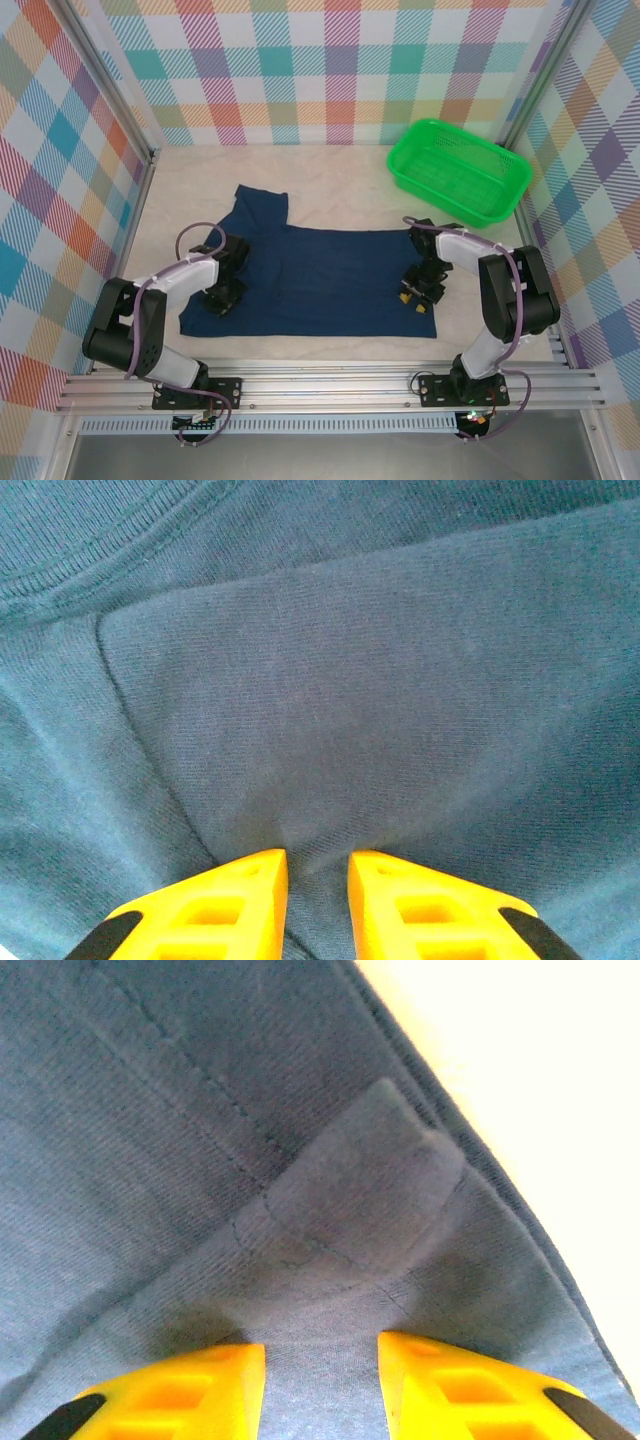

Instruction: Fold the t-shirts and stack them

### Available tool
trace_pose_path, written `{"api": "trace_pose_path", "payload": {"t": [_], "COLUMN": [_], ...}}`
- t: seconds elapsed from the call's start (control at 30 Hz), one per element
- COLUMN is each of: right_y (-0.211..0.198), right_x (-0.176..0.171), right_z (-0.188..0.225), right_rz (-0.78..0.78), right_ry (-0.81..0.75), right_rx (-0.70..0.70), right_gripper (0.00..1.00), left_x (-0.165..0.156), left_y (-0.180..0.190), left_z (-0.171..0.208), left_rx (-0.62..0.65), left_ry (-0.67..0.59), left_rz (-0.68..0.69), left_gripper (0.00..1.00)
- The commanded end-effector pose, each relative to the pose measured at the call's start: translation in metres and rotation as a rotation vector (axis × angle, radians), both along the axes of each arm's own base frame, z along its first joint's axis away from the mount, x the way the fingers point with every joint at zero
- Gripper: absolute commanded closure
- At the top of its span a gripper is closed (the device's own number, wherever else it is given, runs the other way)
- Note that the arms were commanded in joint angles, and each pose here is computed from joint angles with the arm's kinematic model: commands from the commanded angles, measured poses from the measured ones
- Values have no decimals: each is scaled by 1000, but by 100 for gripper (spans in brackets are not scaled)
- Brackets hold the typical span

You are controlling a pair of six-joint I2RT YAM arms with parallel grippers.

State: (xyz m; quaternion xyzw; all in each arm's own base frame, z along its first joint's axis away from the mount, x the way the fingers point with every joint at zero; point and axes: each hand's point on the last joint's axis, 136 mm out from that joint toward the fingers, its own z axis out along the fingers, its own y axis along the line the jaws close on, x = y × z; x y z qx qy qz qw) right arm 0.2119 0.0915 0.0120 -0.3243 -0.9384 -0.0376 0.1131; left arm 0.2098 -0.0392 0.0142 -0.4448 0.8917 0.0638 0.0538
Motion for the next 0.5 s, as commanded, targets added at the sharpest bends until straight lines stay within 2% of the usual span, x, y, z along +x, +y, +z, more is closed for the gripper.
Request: {"api": "trace_pose_path", "payload": {"t": [0.0, 0.2, 0.3, 0.37, 0.47], "right_y": [-25, -23, -24, -25, -26], "right_x": [-18, -3, 21, 40, 75], "right_z": [-13, 2, 34, 59, 85], "right_rz": [-13, 2, 39, 56, 88], "right_ry": [74, -3, -137, -249, -424], "right_rx": [-123, -119, -135, -144, -147], "right_gripper": [64, 62, 56, 52, 52], "left_x": [-43, -30, -13, 10, 56], "left_y": [15, 20, 22, 20, 15], "left_z": [-7, 9, 36, 63, 104], "left_rx": [66, 106, 124, 132, 139], "left_ry": [124, 90, 9, -78, -224], "left_rz": [45, 10, 4, -35, -107], "left_gripper": [76, 75, 65, 57, 53]}}
